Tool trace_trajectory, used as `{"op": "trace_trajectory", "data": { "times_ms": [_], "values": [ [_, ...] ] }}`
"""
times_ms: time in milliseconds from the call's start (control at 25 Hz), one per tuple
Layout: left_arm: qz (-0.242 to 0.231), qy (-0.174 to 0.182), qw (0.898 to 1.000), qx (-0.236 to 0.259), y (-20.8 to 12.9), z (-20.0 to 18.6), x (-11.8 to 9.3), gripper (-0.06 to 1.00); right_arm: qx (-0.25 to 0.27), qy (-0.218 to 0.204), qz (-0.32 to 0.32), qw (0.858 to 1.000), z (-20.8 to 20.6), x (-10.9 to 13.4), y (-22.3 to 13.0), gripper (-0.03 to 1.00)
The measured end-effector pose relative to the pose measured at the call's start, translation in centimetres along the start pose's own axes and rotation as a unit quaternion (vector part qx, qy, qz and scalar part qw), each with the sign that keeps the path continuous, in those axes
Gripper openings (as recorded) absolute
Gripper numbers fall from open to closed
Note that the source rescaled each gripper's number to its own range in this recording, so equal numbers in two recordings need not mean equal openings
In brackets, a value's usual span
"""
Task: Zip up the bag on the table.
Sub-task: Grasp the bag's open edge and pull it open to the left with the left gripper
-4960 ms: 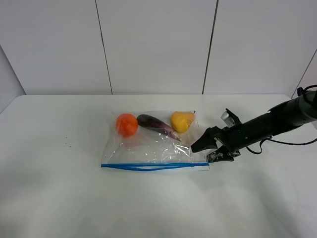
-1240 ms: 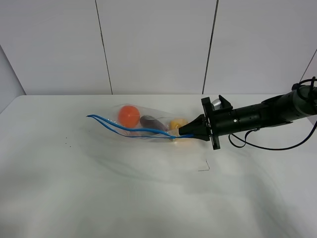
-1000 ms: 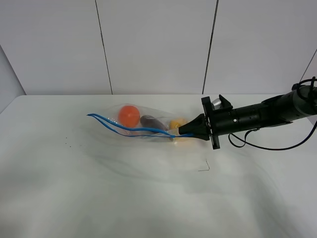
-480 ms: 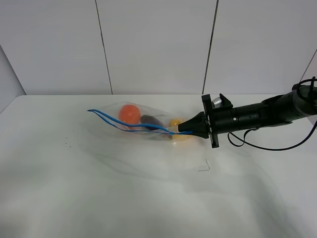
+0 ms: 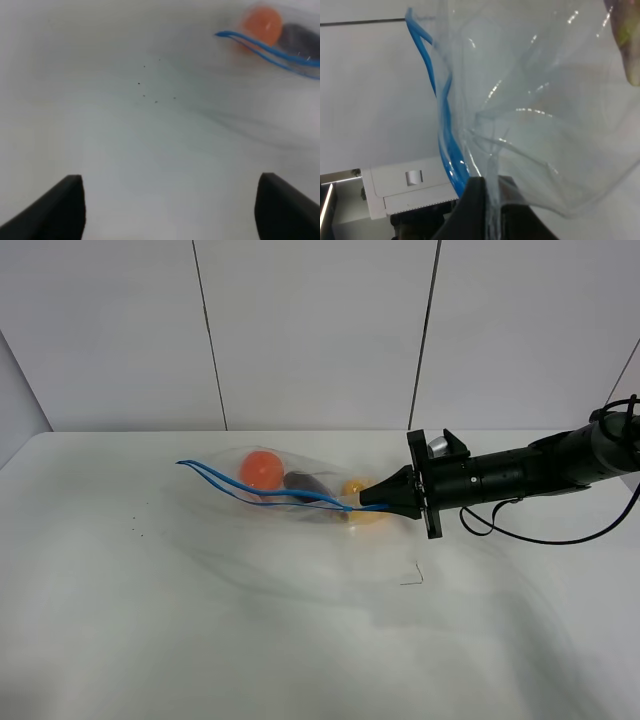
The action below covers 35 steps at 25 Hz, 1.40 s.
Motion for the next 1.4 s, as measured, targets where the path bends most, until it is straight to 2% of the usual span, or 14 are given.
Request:
{"op": "trace_trajectory", "data": {
  "times_ms": [80,160,240,280,320,360,400,520,600,760,960,1200,1320,1400],
  "values": [
    [0.079,-0.001,0.997,0.016,1.0,2.1,0.0,0.88,0.000,0.000,0.000,1.000,0.0,0.0,0.0,0.00],
    [0.173,-0.005,0.984,0.039,1.4,4.5,-0.1,0.87,0.000,0.000,0.000,1.000,0.0,0.0,0.0,0.00],
    [0.290,-0.015,0.955,0.059,1.4,6.5,-0.1,0.85,0.000,0.000,0.000,1.000,0.0,0.0,0.0,0.00],
    [0.334,-0.021,0.940,0.069,1.3,7.6,-0.1,0.84,0.000,0.000,0.000,1.000,0.0,0.0,0.0,0.00],
    [0.371,-0.031,0.925,0.074,1.3,8.5,-0.2,0.83,0.000,0.000,0.000,1.000,0.0,0.0,0.0,0.00],
    [0.391,-0.042,0.917,0.074,1.4,9.3,-0.4,0.82,0.000,0.000,0.000,1.000,0.0,0.0,0.0,0.00],
    [0.395,-0.054,0.914,0.069,1.5,10.1,-0.8,0.82,0.000,0.000,0.000,1.000,0.0,0.0,0.0,0.00],
    [0.367,-0.090,0.925,0.046,2.1,12.0,-2.3,0.81,0.000,0.000,0.000,1.000,0.0,0.0,0.0,0.00],
    [0.358,-0.113,0.926,0.029,2.4,12.9,-3.8,0.81,0.000,0.000,0.000,1.000,0.0,0.0,0.0,0.00],
    [0.374,-0.163,0.913,0.004,2.3,14.4,-8.2,0.81,0.000,0.000,0.000,1.000,0.0,0.0,0.0,0.00],
    [0.372,-0.217,0.902,-0.005,1.0,16.4,-14.2,0.81,0.000,0.000,0.000,1.000,0.0,0.0,0.0,0.00],
    [0.410,-0.271,0.871,-0.015,-2.0,17.8,-21.0,0.81,0.000,0.000,0.004,1.000,0.0,0.0,0.0,0.00],
    [0.430,-0.286,0.856,-0.037,-3.0,18.2,-23.8,0.81,0.000,0.000,0.011,1.000,0.0,0.0,0.0,0.00],
    [0.437,-0.291,0.849,-0.054,-3.5,18.4,-25.3,0.81,0.000,0.000,0.013,1.000,0.0,0.0,0.0,0.00]
  ]
}}
Point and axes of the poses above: a point on each arm's last joint axis where the gripper is mounted, z pointing out along that axis toward the gripper, x along the wrist's bending axis when the last joint is at zero, y = z × x, the point moved 6 cm from there along z, pointing out along that axis toward the gripper, and after that the axes turned 13 degrees about -z, right-handed, at the moved point
